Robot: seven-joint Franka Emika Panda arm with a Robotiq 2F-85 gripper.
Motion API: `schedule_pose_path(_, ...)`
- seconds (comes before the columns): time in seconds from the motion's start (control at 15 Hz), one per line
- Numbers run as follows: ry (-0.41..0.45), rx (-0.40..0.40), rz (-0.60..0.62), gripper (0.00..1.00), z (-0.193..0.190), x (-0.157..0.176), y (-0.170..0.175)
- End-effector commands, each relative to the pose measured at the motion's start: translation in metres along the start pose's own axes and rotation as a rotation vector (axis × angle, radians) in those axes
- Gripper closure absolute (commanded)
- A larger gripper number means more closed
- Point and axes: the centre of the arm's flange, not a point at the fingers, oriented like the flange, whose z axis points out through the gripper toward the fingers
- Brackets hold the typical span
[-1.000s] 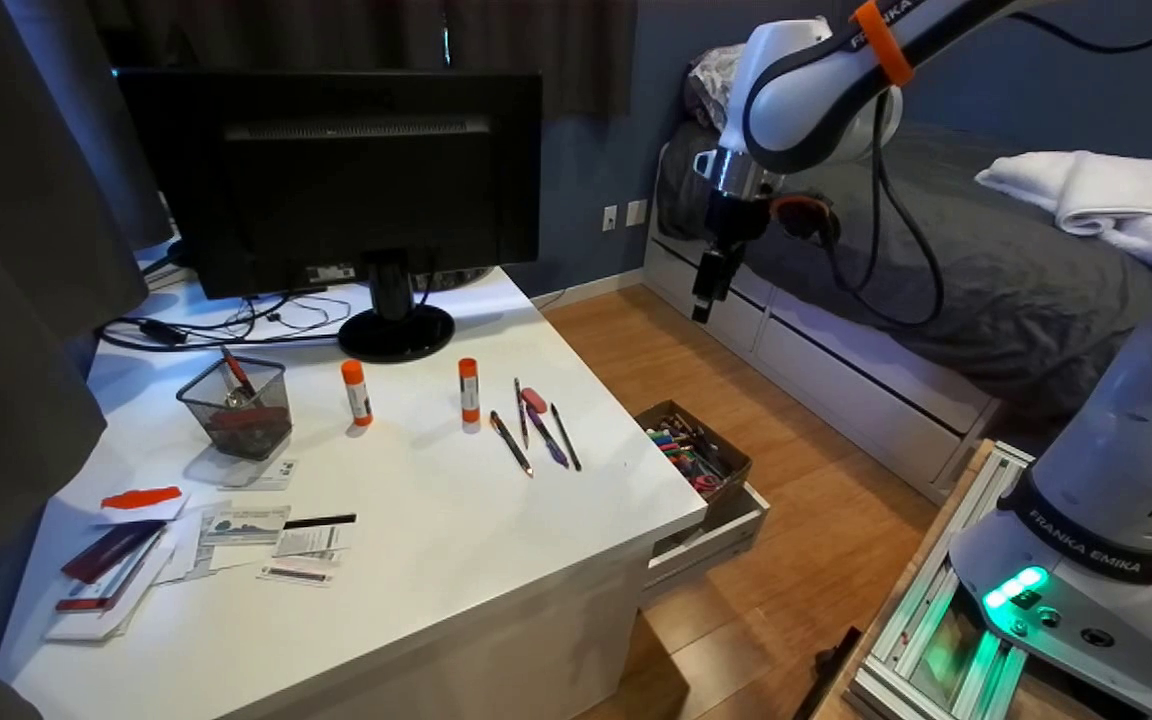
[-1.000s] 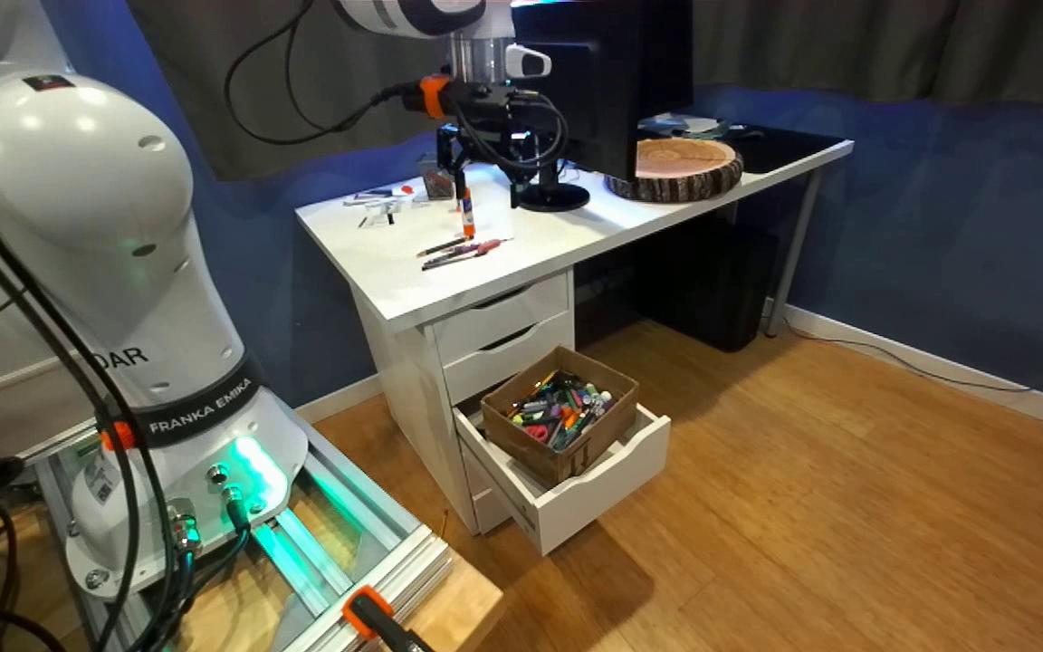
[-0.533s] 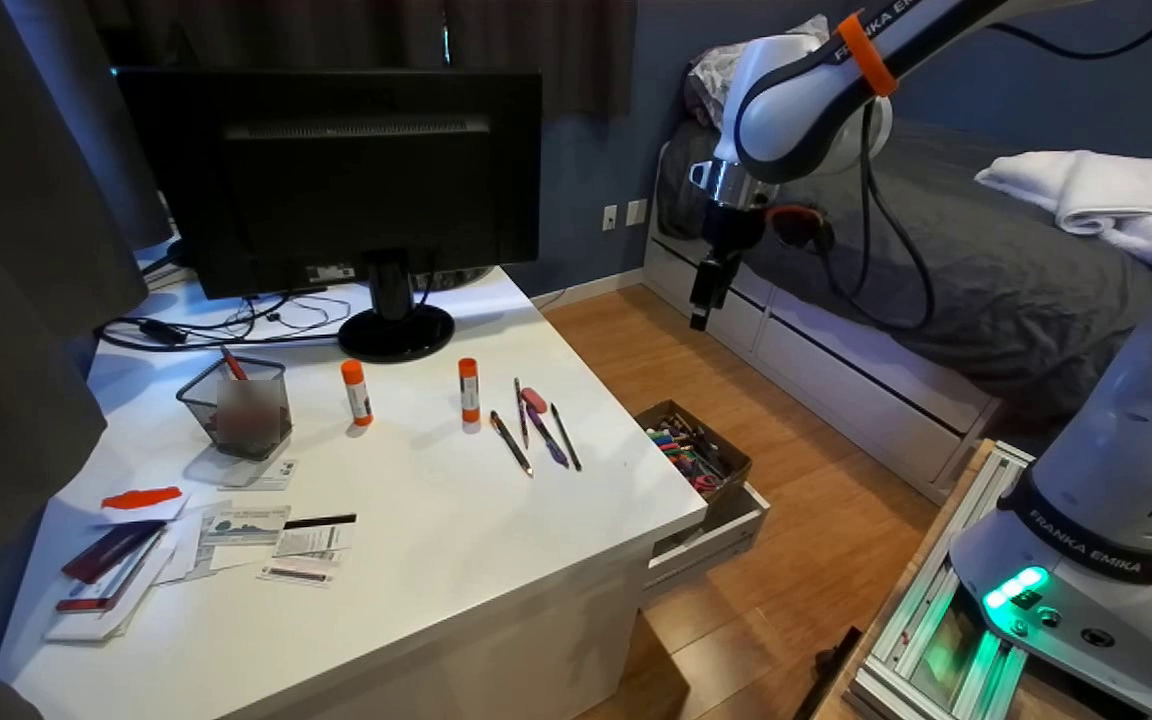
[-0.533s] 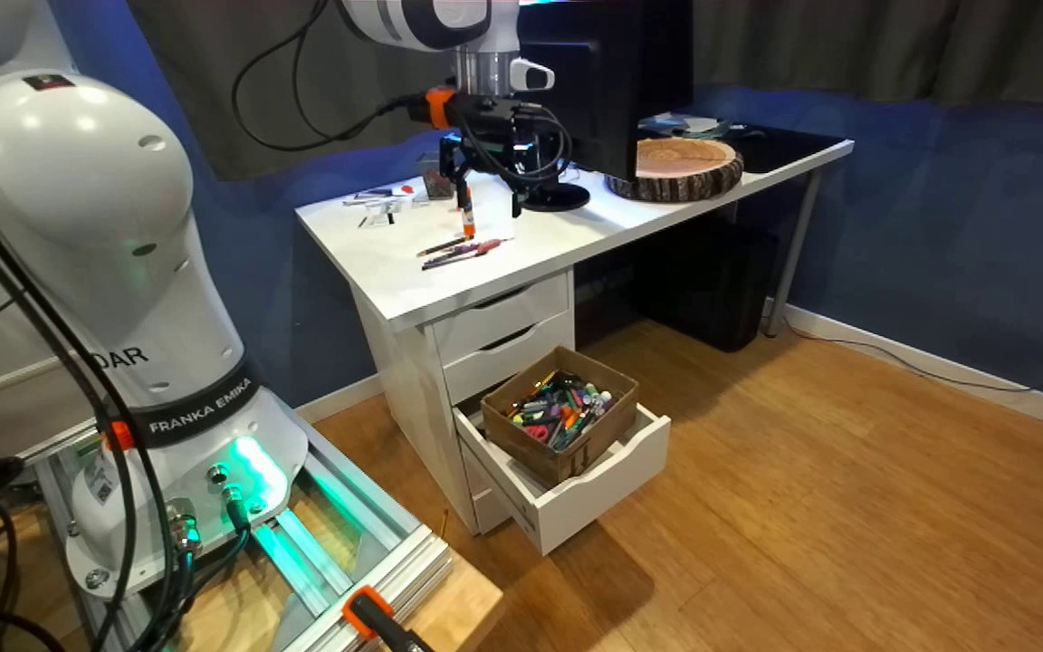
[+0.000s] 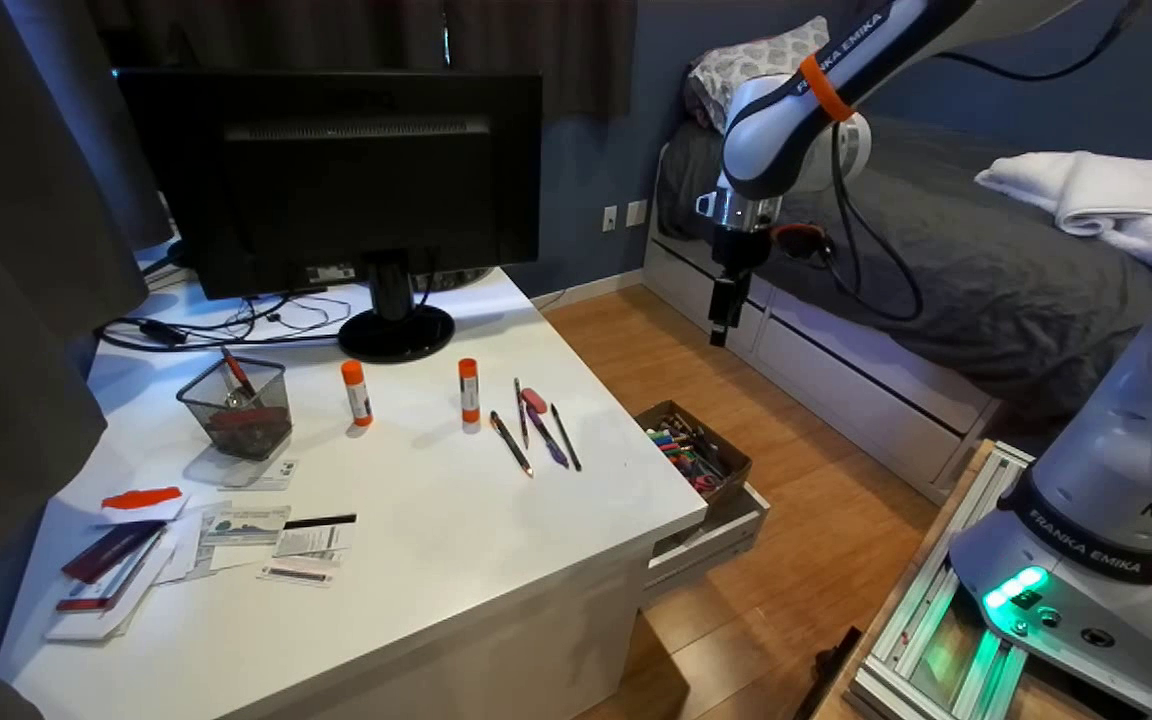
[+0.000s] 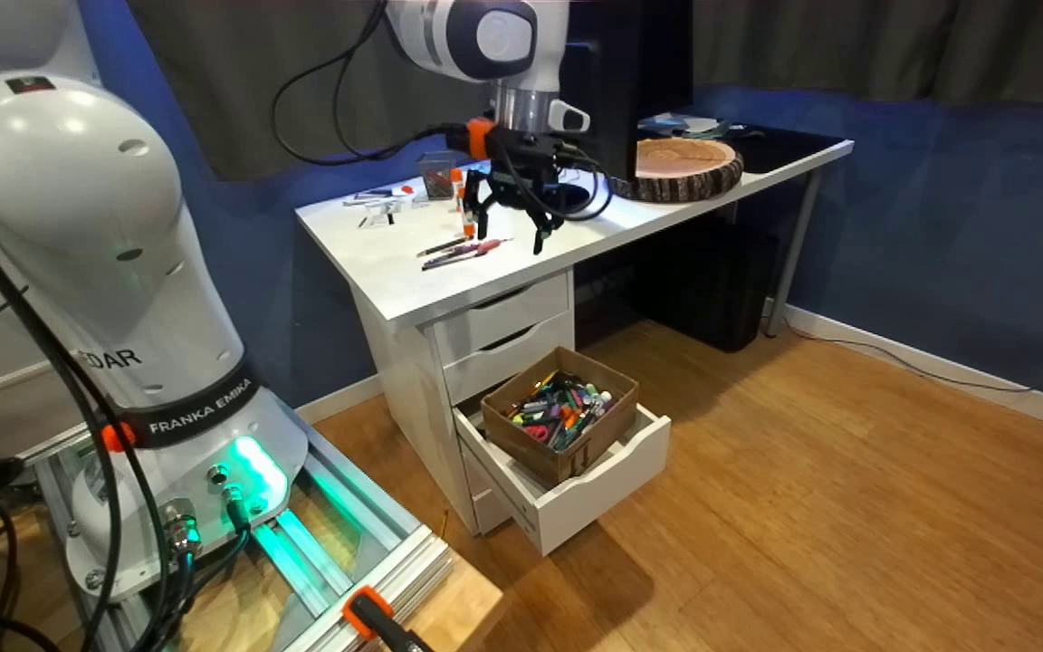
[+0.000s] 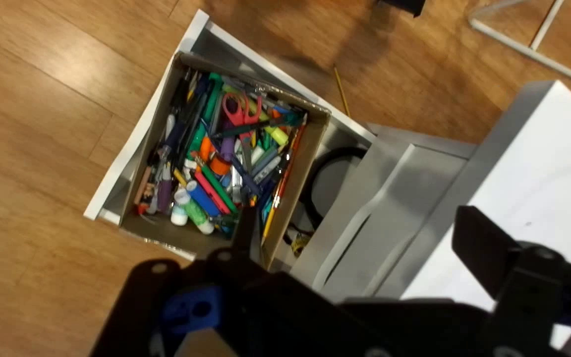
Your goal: Remove a blue marker from the opened drawer and put it on the desktop
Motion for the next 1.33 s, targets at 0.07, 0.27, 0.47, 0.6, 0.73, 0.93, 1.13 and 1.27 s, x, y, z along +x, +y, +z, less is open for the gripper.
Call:
schedule_pose_path(0.07,-0.128,0.105,-0.011,0.00,0.059,0.014,0.065)
schedule_pose_path(0.27,-0.175,0.133,0.008,0.00,0.096,0.023,0.091)
schedule_pose_path(0.47,-0.209,0.127,0.037,0.00,0.127,0.038,0.109)
schedule_pose_path(0.6,-0.227,0.115,0.059,0.00,0.147,0.046,0.117)
schedule_pose_path(0.73,-0.237,0.100,0.092,0.00,0.167,0.053,0.126)
schedule_pose_path(0.93,-0.234,0.106,0.101,0.00,0.167,0.041,0.118)
schedule_pose_path(1.13,-0.251,0.110,0.122,0.00,0.180,0.049,0.124)
schedule_pose_path(1.27,-0.253,0.111,0.125,0.00,0.180,0.050,0.125)
